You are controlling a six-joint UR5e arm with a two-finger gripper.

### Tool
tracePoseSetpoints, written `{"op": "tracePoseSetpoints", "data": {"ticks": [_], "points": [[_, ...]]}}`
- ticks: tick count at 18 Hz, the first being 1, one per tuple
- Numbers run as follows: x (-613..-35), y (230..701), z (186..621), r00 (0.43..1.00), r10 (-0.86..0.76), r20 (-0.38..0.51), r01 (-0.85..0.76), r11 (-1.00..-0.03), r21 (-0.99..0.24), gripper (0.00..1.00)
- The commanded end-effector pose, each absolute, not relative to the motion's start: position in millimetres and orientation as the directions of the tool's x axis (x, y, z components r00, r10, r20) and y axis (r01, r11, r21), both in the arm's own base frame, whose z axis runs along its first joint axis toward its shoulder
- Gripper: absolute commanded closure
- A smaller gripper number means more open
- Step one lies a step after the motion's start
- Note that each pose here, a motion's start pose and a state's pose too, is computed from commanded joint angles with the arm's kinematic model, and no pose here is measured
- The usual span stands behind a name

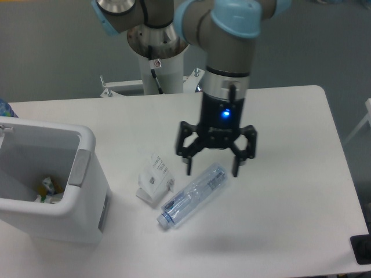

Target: Open the trash can

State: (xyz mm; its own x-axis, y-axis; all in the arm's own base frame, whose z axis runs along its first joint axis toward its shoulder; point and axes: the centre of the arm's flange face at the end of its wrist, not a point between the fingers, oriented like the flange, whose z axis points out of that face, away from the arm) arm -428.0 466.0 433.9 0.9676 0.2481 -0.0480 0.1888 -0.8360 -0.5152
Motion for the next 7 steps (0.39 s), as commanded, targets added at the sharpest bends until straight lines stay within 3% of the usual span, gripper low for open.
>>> {"op": "tracePoseSetpoints", "data": {"ticks": [3,7], "points": [[-444,451,404,0.975,0.099,-0.201,0.017,-0.929,-0.371,0.00],[-459,447,361,0.968,-0.031,-0.250,-0.084,-0.975,-0.206,0.00]]}}
